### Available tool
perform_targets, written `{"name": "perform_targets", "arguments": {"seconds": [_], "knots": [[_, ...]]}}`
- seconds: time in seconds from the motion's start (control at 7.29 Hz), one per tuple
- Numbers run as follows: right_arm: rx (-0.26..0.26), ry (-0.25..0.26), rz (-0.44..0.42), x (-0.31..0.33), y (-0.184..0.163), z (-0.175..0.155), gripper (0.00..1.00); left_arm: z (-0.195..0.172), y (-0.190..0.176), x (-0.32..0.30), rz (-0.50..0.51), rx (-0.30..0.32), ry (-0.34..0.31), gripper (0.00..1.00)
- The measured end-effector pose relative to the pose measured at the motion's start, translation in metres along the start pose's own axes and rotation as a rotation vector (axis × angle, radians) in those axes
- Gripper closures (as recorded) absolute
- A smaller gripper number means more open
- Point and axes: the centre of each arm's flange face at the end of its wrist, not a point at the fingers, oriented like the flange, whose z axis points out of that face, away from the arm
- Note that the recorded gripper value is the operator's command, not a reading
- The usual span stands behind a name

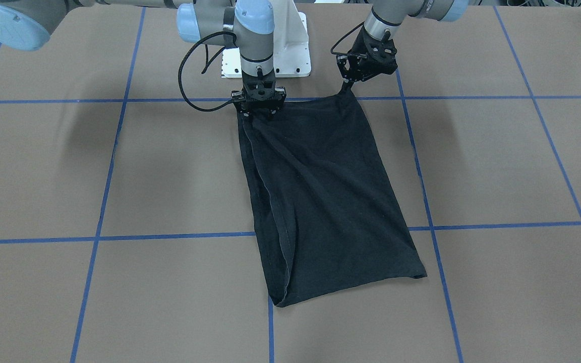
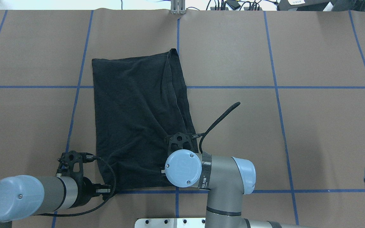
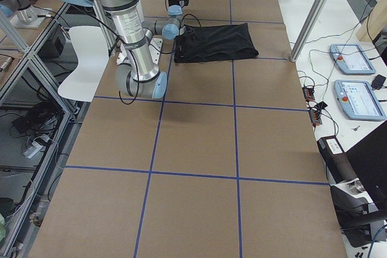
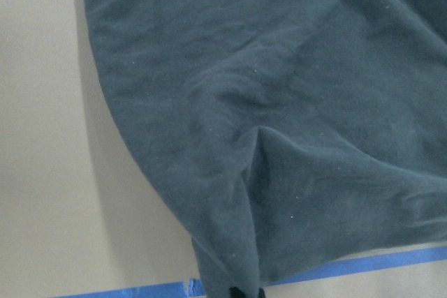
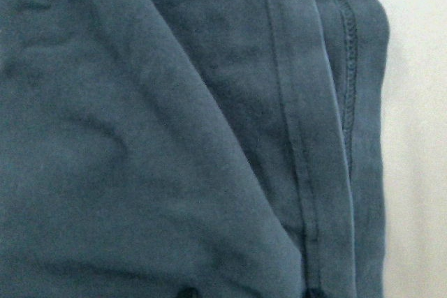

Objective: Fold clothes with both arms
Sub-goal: 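Hold the near corners with both grippers, adjusting the right gripper slightly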

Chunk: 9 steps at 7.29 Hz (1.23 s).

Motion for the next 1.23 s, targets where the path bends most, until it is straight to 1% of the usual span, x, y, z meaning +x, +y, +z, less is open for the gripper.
{"name": "perform_targets", "arguments": {"seconds": [0.41,0.55,0.82,0.96,1.23], "knots": [[0.0,0.003,0.003,0.001,-0.001,-0.015,1.0,-0.001,0.0,0.001,0.0,0.0,0.003,1.0],[0.0,0.004,0.002,0.001,-0.001,-0.016,0.85,-0.001,0.0,0.001,0.0,0.0,0.003,1.0],[-0.001,-0.001,0.004,0.003,-0.002,-0.019,0.1,-0.001,0.0,0.002,0.0,0.0,0.003,1.0],[0.001,-0.006,0.006,0.007,-0.004,-0.022,0.01,0.0,0.0,0.001,0.0,0.0,0.003,1.0],[0.003,-0.008,0.007,0.018,-0.003,-0.025,0.01,0.0,0.0,0.001,-0.005,0.001,0.002,1.0]]}}
